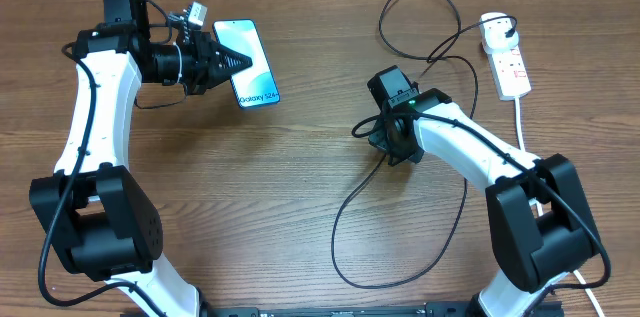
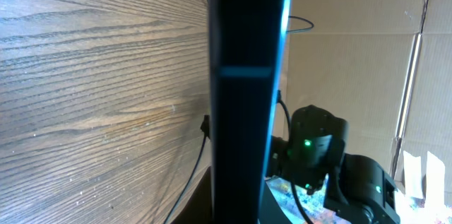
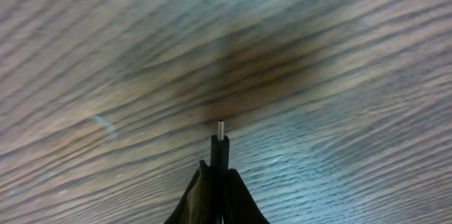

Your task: Plug charger to phone and switch on socket

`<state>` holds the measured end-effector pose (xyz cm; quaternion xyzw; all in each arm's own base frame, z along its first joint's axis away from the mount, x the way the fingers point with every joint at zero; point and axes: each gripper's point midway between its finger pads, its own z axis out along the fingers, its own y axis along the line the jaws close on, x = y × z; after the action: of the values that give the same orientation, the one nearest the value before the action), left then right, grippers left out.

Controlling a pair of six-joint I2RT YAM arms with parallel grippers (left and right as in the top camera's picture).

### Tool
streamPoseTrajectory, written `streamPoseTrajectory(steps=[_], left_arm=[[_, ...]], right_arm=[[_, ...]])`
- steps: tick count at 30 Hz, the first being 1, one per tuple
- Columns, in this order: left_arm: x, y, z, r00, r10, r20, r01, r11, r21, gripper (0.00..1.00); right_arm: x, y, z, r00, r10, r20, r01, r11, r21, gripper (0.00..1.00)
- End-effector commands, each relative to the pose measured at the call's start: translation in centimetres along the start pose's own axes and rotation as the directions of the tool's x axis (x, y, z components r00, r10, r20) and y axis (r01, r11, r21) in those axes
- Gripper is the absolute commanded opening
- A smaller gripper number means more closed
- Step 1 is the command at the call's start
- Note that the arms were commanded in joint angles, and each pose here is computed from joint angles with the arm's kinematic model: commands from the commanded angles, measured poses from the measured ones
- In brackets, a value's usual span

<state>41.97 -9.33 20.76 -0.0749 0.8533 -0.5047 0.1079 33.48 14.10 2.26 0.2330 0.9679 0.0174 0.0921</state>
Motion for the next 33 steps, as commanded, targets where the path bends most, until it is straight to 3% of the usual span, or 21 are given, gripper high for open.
streamPoseTrajectory(steps=[1,6,17,21,23,25,31,33], left_arm=[[0.0,-1.0,-0.2,1.000,0.022,0.001,-0.022,0.999,0.028,0.04],[0.0,-1.0,-0.2,1.000,0.022,0.001,-0.022,0.999,0.029,0.04],[0.1,-0.9,-0.2,1.000,0.011,-0.005,-0.011,1.000,0.028,0.04],[0.1,-0.9,-0.2,1.000,0.010,-0.005,-0.010,1.000,0.028,0.04],[0.1,-0.9,-0.2,1.000,0.010,-0.005,-0.010,1.000,0.028,0.05],[0.2,-0.9,-0.2,1.000,0.009,-0.006,-0.009,1.000,0.028,0.04],[0.2,-0.9,-0.2,1.000,0.008,-0.006,-0.008,1.000,0.028,0.04],[0.2,-0.9,-0.2,1.000,0.008,-0.006,-0.008,1.000,0.028,0.04]], right_arm=[[0.4,-0.9,1.3,1.000,0.025,-0.001,-0.025,0.998,0.050,0.04],[0.8,-0.6,1.4,0.999,0.026,-0.023,-0.025,0.999,0.036,0.04],[1.2,-0.5,3.3,0.996,0.044,-0.074,-0.042,0.999,0.020,0.25],[1.2,-0.5,3.3,0.996,0.044,-0.075,-0.043,0.999,0.021,0.25],[1.2,-0.6,3.2,0.996,0.045,-0.077,-0.044,0.999,0.025,0.14],[1.1,-0.7,3.2,0.995,0.050,-0.086,-0.048,0.999,0.021,0.10],[0.6,-1.5,3.3,0.987,0.078,-0.138,-0.079,0.997,-0.001,0.11],[0.7,-1.4,3.3,0.987,0.060,-0.150,-0.062,0.998,-0.014,0.23]])
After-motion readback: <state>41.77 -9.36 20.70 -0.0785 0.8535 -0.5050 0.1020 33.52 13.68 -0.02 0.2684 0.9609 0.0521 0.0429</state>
